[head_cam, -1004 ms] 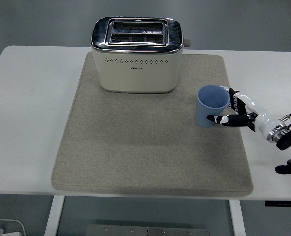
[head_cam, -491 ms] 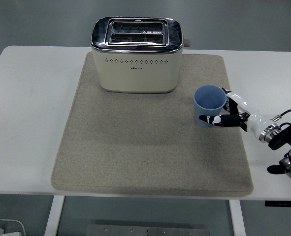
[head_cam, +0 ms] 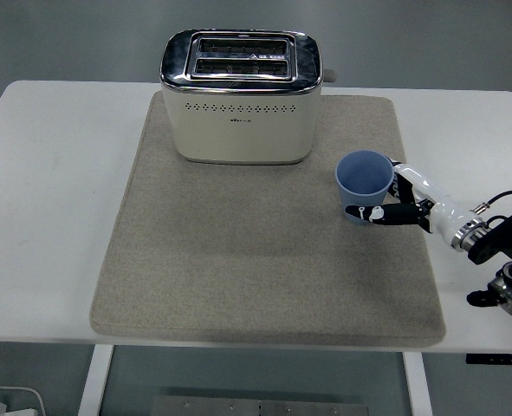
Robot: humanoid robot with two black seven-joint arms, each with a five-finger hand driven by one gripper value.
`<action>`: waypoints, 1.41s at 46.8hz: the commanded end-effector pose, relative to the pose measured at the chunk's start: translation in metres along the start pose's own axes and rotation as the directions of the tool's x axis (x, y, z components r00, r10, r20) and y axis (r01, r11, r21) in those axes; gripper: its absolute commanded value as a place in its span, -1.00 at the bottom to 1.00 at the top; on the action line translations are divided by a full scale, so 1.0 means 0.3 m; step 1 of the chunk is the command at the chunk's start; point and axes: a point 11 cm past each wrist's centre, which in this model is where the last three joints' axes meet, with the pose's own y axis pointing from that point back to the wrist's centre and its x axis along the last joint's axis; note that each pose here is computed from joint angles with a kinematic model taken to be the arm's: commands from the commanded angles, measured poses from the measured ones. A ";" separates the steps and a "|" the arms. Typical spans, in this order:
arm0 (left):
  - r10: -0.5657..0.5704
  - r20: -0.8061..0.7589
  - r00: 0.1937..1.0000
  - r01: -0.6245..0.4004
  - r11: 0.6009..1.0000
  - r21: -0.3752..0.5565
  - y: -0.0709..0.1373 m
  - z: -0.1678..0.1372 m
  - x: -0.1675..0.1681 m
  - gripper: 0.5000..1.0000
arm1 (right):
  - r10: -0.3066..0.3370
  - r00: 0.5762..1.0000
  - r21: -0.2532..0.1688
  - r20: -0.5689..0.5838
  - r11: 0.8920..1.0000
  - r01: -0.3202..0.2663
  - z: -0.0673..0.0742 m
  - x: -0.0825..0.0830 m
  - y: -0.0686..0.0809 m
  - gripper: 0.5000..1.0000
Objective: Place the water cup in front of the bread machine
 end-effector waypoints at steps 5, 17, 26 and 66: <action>0.000 0.003 1.000 0.000 1.000 0.001 0.000 0.000 0.000 0.99 | -0.003 1.000 0.001 -0.014 1.000 0.003 -0.011 0.006 -0.007 -0.67; 0.000 0.000 1.000 0.000 1.000 0.000 0.000 0.000 0.000 0.99 | -0.003 1.000 -0.070 -0.010 0.998 0.002 0.000 0.016 -0.016 -1.00; 0.000 0.000 1.000 0.000 1.000 0.000 0.000 0.000 0.000 0.99 | -0.001 1.000 -0.106 -0.009 0.994 0.000 0.010 0.019 -0.017 -1.00; 0.000 0.000 1.000 0.000 1.000 0.000 0.000 0.000 0.000 0.99 | 0.022 0.999 -0.095 0.029 0.995 -0.019 -0.020 0.060 -0.002 -1.00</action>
